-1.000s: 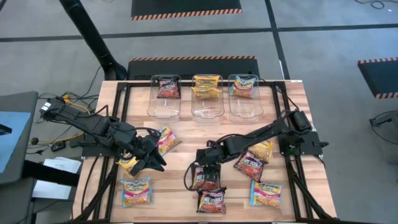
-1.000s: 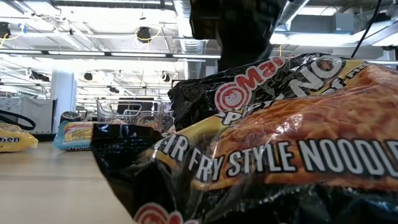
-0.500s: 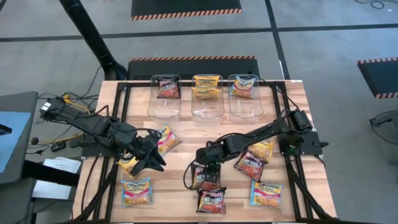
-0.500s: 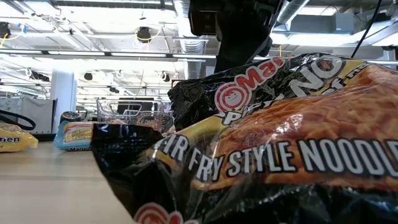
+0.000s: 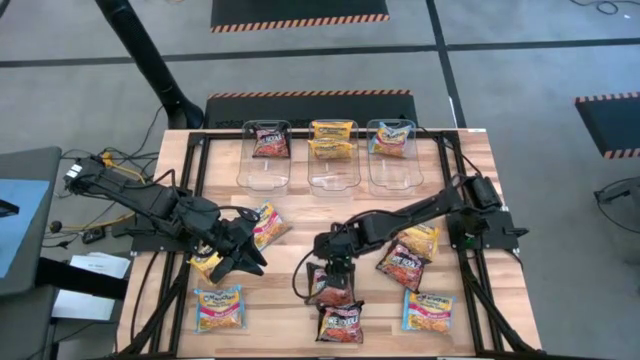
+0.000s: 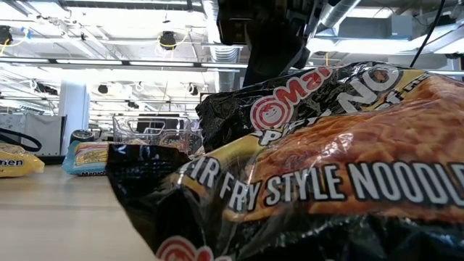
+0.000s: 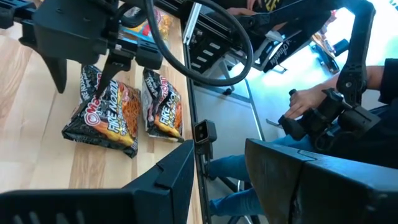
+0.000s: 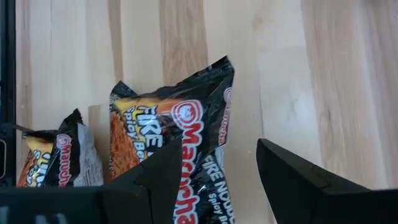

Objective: Sort Maruchan noodles
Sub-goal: Put the black noodle pack into the left transparent bin

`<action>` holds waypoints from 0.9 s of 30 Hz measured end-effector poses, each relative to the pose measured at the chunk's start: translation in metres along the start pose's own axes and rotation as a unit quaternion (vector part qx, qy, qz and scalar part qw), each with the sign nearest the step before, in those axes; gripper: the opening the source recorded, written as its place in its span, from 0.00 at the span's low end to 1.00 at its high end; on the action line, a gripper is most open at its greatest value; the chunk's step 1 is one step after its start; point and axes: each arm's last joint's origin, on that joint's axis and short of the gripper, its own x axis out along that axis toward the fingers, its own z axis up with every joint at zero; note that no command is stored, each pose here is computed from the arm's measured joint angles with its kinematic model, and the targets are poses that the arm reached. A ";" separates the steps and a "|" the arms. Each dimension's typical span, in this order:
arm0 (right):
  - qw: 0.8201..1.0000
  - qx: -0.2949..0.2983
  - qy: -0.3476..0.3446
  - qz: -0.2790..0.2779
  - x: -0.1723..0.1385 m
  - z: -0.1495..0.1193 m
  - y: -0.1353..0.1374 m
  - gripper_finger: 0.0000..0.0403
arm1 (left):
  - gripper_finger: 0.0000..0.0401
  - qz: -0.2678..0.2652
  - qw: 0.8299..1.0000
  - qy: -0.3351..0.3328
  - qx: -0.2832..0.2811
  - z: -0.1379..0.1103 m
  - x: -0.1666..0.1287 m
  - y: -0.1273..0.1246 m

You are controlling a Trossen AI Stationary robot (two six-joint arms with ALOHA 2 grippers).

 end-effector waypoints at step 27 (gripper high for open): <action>0.998 0.030 0.051 0.011 0.041 -0.011 -0.005 0.57 | 0.32 0.012 1.000 0.003 -0.001 -0.001 0.000 0.001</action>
